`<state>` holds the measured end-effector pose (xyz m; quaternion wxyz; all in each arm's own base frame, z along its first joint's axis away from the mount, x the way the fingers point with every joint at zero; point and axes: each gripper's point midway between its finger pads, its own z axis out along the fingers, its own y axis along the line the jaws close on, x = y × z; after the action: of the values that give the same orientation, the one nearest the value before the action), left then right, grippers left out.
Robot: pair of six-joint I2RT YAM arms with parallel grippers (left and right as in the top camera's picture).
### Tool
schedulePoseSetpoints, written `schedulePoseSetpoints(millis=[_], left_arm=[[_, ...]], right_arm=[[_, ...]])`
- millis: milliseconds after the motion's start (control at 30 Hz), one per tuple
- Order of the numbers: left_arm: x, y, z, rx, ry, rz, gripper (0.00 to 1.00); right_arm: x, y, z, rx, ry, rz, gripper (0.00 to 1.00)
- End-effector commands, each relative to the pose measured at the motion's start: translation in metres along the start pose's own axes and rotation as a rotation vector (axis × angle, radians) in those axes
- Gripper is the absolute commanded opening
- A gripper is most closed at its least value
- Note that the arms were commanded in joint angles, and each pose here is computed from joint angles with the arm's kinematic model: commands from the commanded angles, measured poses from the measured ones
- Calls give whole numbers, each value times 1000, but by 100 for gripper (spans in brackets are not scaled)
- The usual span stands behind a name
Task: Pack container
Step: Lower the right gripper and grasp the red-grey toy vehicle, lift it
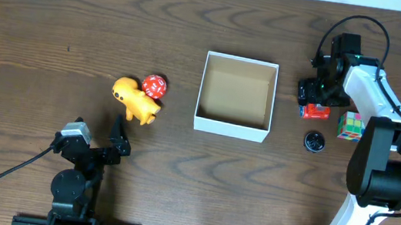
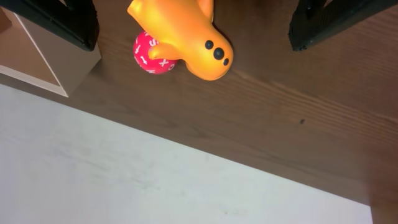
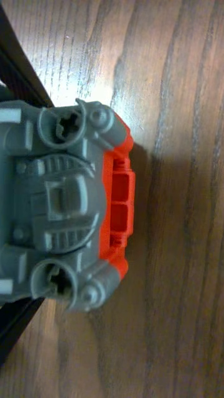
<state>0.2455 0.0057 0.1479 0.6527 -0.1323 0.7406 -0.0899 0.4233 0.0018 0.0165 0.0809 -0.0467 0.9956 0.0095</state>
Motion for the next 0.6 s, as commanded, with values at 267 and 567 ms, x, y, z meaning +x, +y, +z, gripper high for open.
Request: schedulePoseSetpoints(millis=[267, 567], left_arm=[[17, 8, 1, -30, 50, 19, 98], [17, 8, 1, -30, 50, 19, 98]], right_arm=[[-3, 5, -8, -9, 16, 8, 42], [-39, 3, -44, -3, -69, 5, 31]])
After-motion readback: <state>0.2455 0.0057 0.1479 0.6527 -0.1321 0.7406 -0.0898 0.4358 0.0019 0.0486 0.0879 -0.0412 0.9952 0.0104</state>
